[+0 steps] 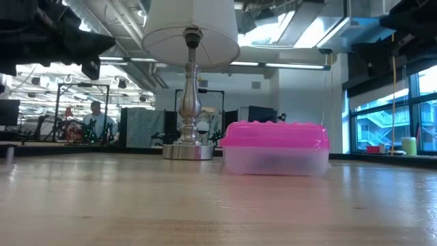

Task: Pick & place school supplies into a supply box
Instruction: Return to Home Position

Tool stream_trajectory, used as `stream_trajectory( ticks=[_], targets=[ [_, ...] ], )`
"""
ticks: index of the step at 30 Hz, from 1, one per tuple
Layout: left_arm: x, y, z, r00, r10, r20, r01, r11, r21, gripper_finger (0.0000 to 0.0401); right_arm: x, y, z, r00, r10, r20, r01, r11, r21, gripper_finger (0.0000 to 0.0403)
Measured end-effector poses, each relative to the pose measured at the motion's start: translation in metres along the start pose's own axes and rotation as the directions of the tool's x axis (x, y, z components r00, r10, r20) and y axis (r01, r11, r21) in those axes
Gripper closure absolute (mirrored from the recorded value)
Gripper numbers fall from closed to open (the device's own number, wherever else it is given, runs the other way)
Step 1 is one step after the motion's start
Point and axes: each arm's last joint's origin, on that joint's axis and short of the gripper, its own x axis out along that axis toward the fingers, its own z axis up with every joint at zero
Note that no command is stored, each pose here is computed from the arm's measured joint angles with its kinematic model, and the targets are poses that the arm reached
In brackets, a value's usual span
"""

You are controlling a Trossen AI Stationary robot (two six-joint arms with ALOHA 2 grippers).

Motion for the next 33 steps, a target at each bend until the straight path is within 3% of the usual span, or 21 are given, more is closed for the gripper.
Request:
stream_trajectory(
  ticks=[16, 25, 33],
  targets=[
    [-0.002, 0.004, -0.004, 0.999, 0.046, -0.014, -0.044, 0.994, 0.097, 0.0397, -0.001, 0.000, 0.002, 1.000, -0.001, 0.023, 0.003, 0.997, -0.079, 0.0108],
    [-0.002, 0.004, -0.004, 0.999, 0.045, -0.013, -0.044, 0.994, 0.098, 0.0397, 0.010, -0.006, -0.024, 0.992, 0.069, 0.103, -0.059, 0.994, -0.096, 0.0108],
    [-0.002, 0.004, -0.004, 0.999, 0.045, -0.013, -0.044, 0.994, 0.098, 0.0397, 0.011, -0.008, -0.029, 0.998, 0.017, 0.053, -0.011, 0.993, -0.116, 0.0108]
  ],
)
